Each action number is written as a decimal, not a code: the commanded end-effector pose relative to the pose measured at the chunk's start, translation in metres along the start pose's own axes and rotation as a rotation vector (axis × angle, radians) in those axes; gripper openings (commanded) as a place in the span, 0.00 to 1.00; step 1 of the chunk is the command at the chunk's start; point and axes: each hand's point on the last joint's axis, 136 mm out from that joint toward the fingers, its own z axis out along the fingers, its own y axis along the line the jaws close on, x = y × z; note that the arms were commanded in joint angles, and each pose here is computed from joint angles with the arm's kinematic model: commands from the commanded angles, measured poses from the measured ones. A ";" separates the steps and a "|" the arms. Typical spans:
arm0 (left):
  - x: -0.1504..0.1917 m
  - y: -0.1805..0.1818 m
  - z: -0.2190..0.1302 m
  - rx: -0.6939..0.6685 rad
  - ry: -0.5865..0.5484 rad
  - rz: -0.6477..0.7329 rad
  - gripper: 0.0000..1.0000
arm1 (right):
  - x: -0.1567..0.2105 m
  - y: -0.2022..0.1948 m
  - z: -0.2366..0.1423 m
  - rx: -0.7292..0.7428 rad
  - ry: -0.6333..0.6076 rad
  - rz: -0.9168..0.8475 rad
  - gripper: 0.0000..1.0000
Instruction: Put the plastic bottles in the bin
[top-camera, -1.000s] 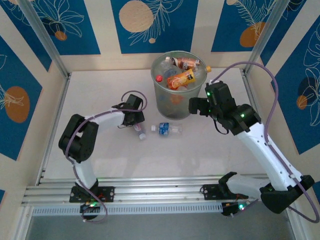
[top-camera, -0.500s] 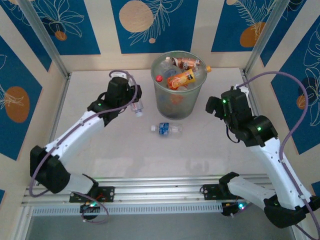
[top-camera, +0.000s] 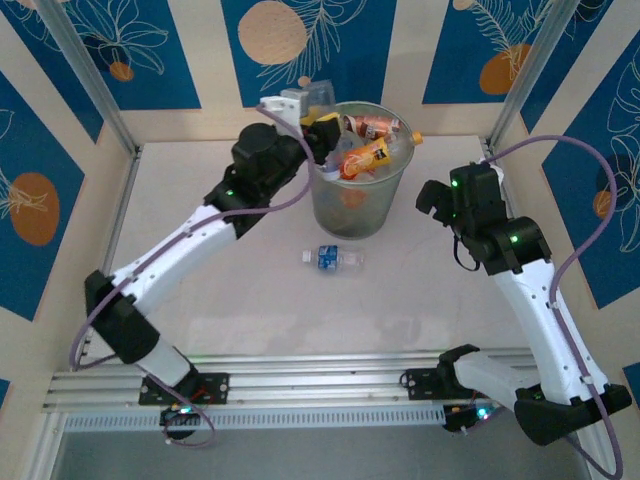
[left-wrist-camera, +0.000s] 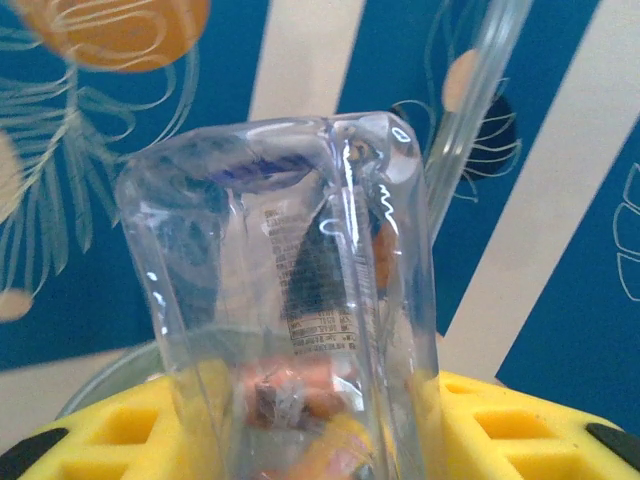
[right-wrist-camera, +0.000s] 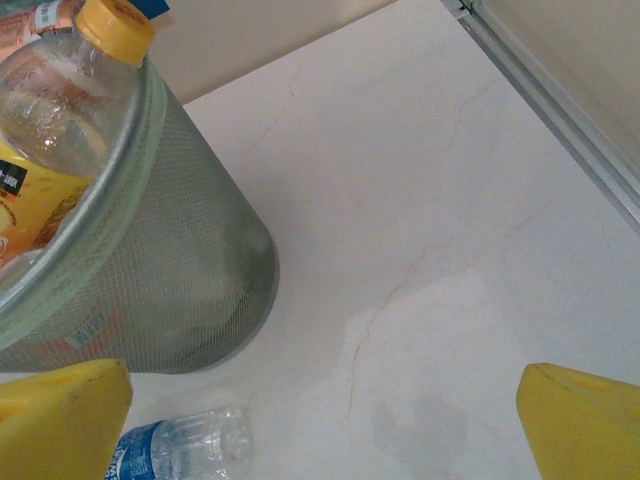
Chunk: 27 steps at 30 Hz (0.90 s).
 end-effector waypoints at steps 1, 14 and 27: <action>-0.031 -0.042 0.018 0.123 -0.159 0.123 0.46 | -0.001 -0.004 -0.003 -0.015 -0.014 0.052 0.99; 0.007 -0.108 0.076 0.226 -0.227 0.340 0.46 | 0.004 -0.017 -0.011 -0.020 -0.030 0.082 0.99; 0.045 -0.103 0.096 0.190 -0.205 0.400 0.46 | 0.011 -0.017 -0.011 -0.041 -0.017 0.079 0.99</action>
